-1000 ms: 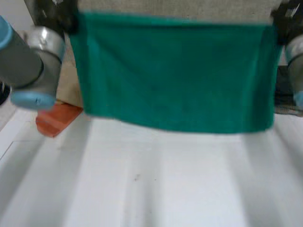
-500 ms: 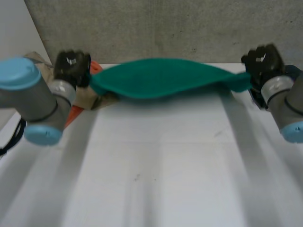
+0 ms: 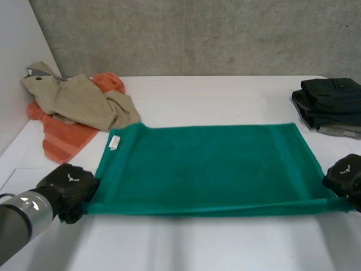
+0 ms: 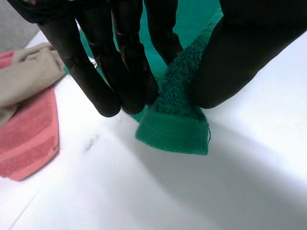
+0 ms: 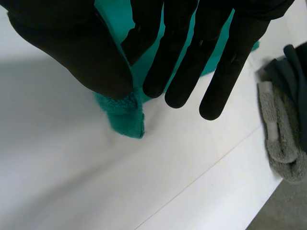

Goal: Fold the laundry.

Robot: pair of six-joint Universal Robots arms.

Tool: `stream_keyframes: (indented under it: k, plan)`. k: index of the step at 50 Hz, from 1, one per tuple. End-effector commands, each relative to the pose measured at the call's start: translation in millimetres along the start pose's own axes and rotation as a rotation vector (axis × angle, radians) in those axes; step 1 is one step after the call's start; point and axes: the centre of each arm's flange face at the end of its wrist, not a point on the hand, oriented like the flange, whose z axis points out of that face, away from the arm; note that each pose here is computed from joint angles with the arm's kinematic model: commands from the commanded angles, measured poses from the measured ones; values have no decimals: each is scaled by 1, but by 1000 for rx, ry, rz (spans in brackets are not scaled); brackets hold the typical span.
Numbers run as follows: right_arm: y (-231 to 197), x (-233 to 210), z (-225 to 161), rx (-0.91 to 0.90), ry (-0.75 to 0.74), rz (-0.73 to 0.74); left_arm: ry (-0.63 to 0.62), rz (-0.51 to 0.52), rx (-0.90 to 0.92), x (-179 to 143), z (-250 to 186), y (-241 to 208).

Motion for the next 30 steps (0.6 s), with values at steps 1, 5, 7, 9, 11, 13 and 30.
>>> stream_keyframes:
  k: [1, 5, 7, 9, 11, 13, 30]
  plan:
    - [-14, 12, 32, 112, 75, 7, -39, 32, 109, -16, 29, -22]
    - [-33, 23, 61, 179, 161, 40, -101, 8, 194, -23, 57, -46]
    - [-41, 27, 71, 199, 198, 54, -132, -8, 214, -26, 70, -53]
    - [-50, 34, 87, 229, 256, 67, -185, -32, 235, -33, 91, -62]
    - [-58, 41, 95, 266, 299, 76, -219, -46, 243, -39, 103, -67]
    - [-67, 49, 109, 318, 357, 85, -258, -64, 246, -46, 120, -71]
    - [-103, 54, 189, 452, 535, 76, -309, -54, 347, -52, 204, -96]
